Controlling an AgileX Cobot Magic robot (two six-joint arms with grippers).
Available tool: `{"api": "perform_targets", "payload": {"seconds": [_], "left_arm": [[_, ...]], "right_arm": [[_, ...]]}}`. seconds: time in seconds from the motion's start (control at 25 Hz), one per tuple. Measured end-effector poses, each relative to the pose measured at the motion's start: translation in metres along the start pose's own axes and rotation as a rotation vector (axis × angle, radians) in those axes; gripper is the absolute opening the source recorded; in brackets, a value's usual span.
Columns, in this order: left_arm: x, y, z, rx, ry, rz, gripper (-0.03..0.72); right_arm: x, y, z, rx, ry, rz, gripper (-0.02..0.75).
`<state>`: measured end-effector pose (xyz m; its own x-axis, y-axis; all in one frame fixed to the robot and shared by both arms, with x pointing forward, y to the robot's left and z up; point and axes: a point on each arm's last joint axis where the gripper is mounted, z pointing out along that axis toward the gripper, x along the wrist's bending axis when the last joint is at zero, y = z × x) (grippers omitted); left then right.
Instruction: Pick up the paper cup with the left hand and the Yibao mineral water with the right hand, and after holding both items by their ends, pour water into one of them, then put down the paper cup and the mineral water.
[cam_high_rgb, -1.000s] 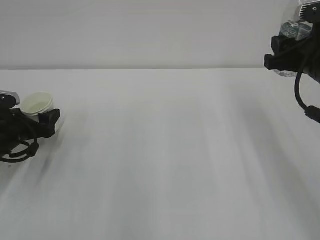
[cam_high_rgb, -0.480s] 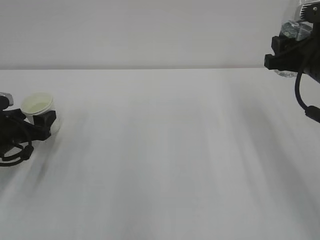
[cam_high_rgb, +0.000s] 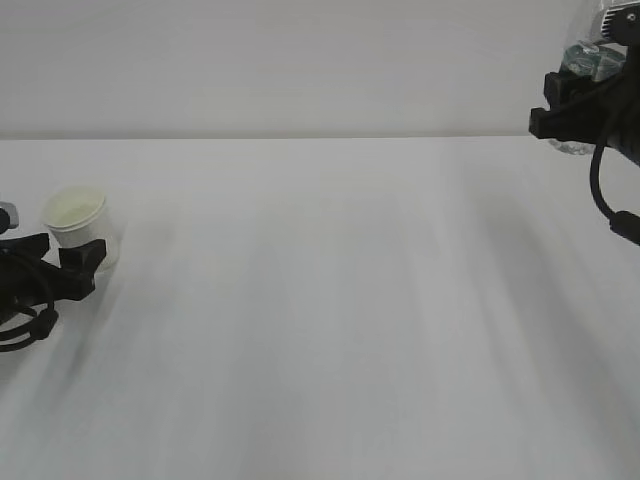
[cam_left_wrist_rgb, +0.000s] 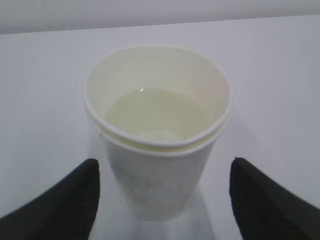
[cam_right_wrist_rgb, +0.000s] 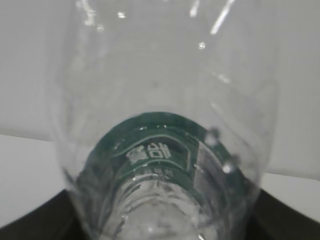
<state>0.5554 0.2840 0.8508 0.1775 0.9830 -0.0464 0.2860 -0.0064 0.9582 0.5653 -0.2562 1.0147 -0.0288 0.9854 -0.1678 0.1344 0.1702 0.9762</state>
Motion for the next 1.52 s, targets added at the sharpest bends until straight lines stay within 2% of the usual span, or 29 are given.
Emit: {"api": "perform_targets", "payload": {"seconds": [0.4,1.52], "left_arm": [[-0.001,-0.001,-0.014,0.019,0.015,-0.01,0.579],[-0.003,0.019,-0.03,-0.034,0.03,-0.008,0.572]], "right_arm": [[0.0,0.0,0.0,0.001,-0.002,0.003,0.444],[0.0,-0.001,0.0,0.014,0.003,0.003,0.444]]}}
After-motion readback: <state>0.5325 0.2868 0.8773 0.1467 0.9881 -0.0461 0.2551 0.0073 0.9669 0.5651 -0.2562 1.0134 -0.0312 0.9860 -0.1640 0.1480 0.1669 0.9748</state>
